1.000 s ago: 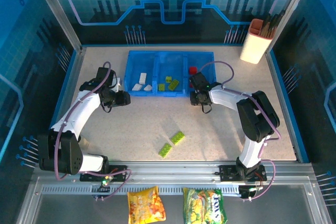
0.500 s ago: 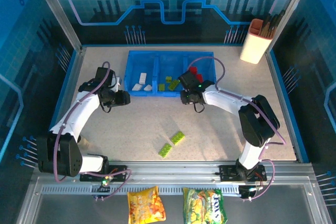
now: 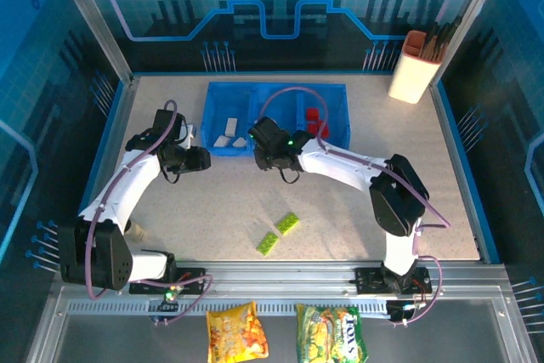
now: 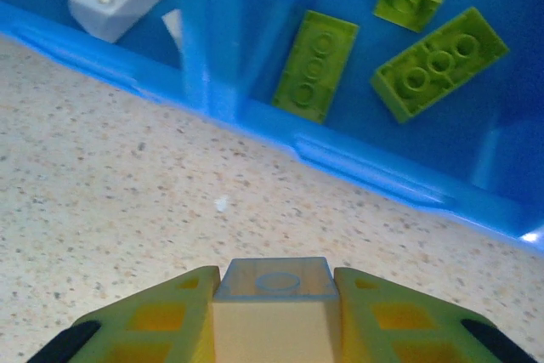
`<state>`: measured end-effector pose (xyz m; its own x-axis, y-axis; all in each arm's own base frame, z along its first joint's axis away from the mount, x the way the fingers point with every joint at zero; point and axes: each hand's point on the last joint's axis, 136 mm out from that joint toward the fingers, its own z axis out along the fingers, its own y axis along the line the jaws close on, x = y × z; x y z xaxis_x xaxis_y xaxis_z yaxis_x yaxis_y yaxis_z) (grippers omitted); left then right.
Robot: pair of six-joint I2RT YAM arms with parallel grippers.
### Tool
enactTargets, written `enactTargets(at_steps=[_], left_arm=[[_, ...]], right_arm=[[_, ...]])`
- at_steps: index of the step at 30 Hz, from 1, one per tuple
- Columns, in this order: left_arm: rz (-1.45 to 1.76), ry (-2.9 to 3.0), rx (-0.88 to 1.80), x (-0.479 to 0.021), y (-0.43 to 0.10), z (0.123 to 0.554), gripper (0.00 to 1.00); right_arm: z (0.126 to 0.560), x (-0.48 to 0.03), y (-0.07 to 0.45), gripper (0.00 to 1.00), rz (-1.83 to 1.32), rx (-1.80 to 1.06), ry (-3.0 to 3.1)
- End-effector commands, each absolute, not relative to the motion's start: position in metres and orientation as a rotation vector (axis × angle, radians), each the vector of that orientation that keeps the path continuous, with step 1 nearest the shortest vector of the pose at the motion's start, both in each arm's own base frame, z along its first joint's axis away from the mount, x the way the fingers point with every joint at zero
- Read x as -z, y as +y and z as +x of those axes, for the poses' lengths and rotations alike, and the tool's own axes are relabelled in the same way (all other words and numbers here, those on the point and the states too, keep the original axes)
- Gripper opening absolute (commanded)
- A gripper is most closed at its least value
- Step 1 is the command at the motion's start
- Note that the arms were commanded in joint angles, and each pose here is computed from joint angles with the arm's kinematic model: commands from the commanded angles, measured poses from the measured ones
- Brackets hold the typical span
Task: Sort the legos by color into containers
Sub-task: Pick up the lego from the center of the table, then place the lego in the container.
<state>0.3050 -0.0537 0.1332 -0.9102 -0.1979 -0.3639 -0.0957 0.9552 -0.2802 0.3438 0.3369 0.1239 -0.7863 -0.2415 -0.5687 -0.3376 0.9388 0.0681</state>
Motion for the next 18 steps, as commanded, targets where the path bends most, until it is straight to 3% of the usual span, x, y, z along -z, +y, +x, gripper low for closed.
enactTargets(at_steps=[1,12,18], left_arm=[[-0.192,2.701,0.394,-0.134,-0.055,0.303,0.51],[-0.203,2.72,0.343,-0.129,-0.049,0.305,0.51],[-0.206,2.726,0.355,-0.128,-0.05,0.305,0.5]], right_arm=[[0.346,-0.134,0.36,0.34,-0.425,-0.263,2.479],[0.367,-0.15,0.417,0.33,-0.513,-0.37,2.324],[0.386,-0.149,0.428,0.33,-0.691,-0.248,2.235]])
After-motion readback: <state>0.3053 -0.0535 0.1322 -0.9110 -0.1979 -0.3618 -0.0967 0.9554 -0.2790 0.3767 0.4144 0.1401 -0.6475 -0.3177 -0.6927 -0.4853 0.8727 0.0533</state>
